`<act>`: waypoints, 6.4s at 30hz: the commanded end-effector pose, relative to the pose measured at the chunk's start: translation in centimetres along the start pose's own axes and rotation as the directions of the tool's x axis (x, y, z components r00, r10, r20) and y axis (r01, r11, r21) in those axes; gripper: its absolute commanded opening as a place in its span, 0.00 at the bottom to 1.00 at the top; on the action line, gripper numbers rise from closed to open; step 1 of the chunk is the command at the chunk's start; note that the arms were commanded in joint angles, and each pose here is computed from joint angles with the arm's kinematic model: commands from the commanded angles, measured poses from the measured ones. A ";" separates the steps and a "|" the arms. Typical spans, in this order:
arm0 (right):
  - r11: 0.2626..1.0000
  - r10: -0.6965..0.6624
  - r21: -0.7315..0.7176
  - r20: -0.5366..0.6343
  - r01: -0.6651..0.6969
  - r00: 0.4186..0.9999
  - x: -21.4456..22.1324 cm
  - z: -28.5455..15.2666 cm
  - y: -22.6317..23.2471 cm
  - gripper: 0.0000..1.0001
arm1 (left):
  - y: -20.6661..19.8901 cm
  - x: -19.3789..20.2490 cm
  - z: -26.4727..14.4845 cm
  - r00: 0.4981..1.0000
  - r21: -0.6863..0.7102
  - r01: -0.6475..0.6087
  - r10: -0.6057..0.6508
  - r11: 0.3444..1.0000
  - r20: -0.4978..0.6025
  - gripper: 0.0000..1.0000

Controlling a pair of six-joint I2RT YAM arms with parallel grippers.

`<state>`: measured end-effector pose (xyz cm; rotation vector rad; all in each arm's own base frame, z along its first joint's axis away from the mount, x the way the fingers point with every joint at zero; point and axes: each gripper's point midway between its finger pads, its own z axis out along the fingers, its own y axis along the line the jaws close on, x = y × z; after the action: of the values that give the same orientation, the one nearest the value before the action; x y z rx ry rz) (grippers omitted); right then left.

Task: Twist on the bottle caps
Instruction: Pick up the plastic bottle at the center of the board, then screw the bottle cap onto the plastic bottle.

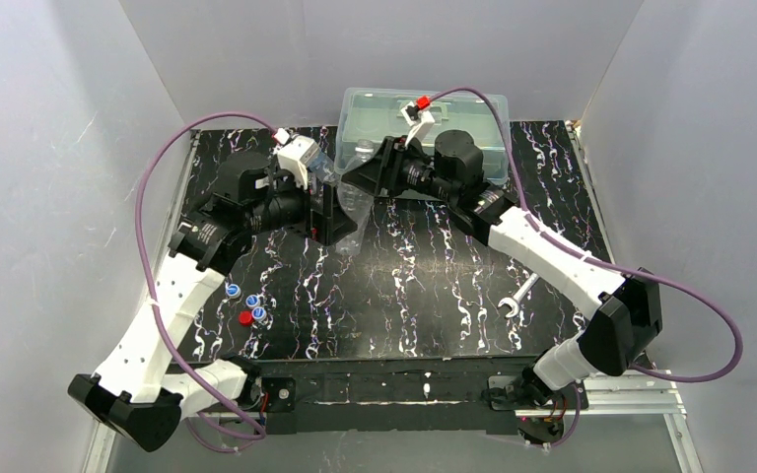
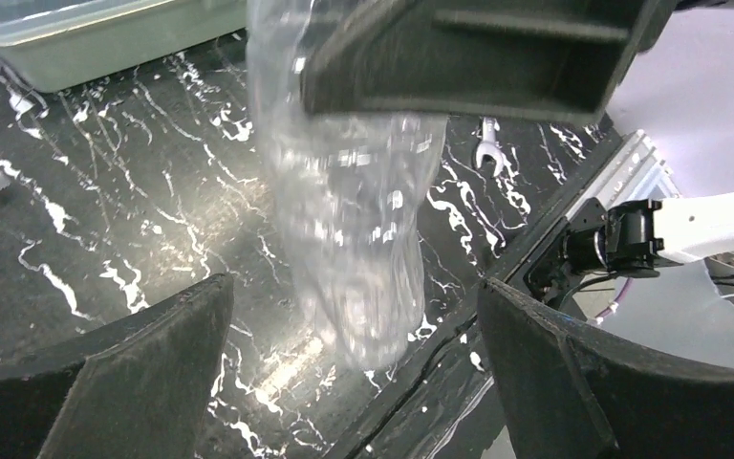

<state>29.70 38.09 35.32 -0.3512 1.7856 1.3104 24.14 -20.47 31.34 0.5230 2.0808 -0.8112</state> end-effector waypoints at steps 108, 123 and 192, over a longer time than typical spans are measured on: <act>0.669 -0.665 -0.071 -0.501 0.740 0.553 40.4 16.5 -1.9 0.65 | 5.1 -8.9 -11.7 0.981 -0.561 0.080 0.035 0.824 0.191 0.18; 0.679 -0.638 -0.029 -0.518 0.734 0.570 39.0 16.9 -3.5 0.45 | 5.3 -8.7 -10.9 0.985 -0.559 0.071 0.030 0.826 0.169 0.18; 0.980 0.093 -0.155 -0.206 -0.126 0.974 -1.2 -7.2 1.8 0.35 | -1.5 4.9 5.3 0.851 0.264 -0.524 0.492 0.810 0.182 0.00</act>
<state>25.96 31.87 37.20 -0.4435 1.9214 1.5836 23.83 -24.47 24.44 1.1040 1.6671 -0.7941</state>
